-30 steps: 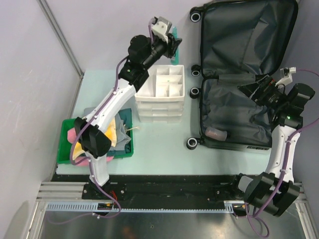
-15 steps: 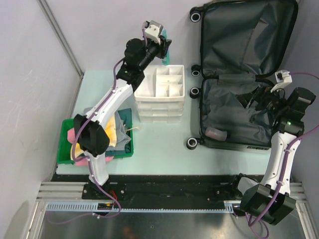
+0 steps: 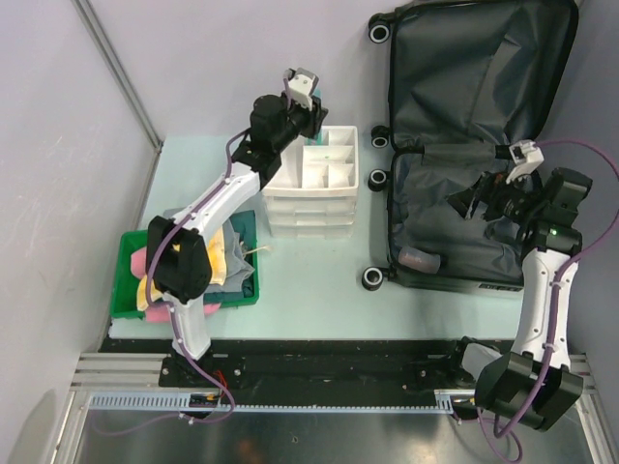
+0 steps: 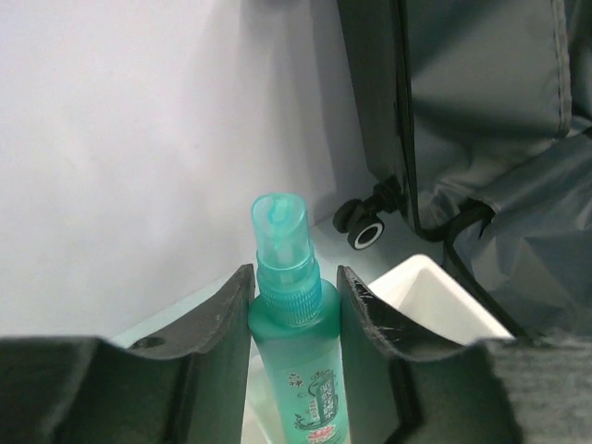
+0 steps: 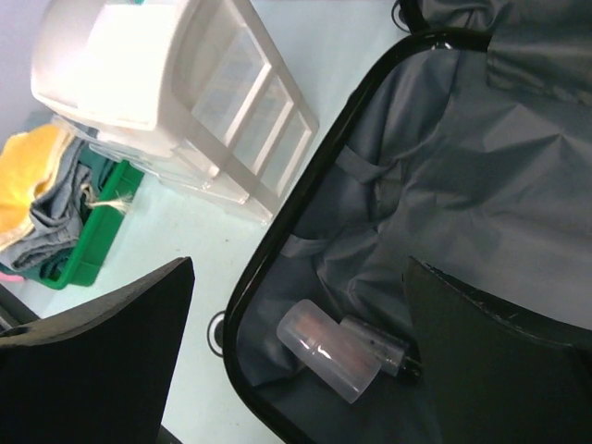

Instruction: Open, take out, and arrange the luggage

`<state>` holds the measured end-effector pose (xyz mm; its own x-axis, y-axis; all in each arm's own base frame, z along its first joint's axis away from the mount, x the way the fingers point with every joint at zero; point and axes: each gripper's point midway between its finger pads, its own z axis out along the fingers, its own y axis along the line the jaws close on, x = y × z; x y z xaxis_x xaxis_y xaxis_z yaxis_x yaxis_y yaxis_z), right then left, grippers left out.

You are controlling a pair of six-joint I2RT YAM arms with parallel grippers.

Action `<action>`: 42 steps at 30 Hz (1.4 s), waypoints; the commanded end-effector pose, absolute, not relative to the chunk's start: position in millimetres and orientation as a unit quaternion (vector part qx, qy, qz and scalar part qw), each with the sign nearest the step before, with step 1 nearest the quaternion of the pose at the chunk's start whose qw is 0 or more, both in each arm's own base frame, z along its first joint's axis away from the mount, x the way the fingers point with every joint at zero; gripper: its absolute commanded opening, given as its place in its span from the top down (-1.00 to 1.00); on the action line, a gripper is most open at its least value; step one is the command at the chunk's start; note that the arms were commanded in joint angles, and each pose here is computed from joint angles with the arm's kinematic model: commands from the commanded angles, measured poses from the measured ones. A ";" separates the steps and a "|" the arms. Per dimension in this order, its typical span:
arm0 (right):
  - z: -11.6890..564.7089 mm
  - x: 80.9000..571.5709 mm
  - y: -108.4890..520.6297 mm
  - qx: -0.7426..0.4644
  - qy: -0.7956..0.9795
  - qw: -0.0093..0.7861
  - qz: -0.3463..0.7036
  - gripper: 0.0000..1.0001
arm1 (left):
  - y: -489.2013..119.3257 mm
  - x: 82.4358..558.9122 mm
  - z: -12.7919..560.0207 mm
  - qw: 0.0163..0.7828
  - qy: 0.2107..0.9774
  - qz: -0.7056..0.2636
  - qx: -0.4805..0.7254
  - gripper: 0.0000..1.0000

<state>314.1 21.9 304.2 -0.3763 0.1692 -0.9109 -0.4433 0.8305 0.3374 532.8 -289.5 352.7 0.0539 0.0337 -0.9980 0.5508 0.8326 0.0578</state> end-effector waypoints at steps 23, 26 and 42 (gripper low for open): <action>163.2 309.3 48.9 -0.358 0.887 0.259 0.138 -0.82 | -232.3 374.5 488.6 0.741 0.573 -0.250 0.247 -1.00; 140.1 298.1 50.8 -0.377 0.889 0.205 0.159 -0.72 | -227.1 362.1 480.9 0.736 0.577 -0.254 0.244 -0.99; 62.9 285.5 71.0 -0.441 0.870 0.104 0.192 -0.58 | -224.2 349.9 453.5 0.714 0.602 -0.275 0.229 -0.99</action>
<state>275.3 82.4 77.8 -0.6074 -0.7076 -0.3610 -0.7944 0.5383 0.2815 361.9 -227.3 438.7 0.1302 -0.0443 -0.9905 0.6567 0.7523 0.0526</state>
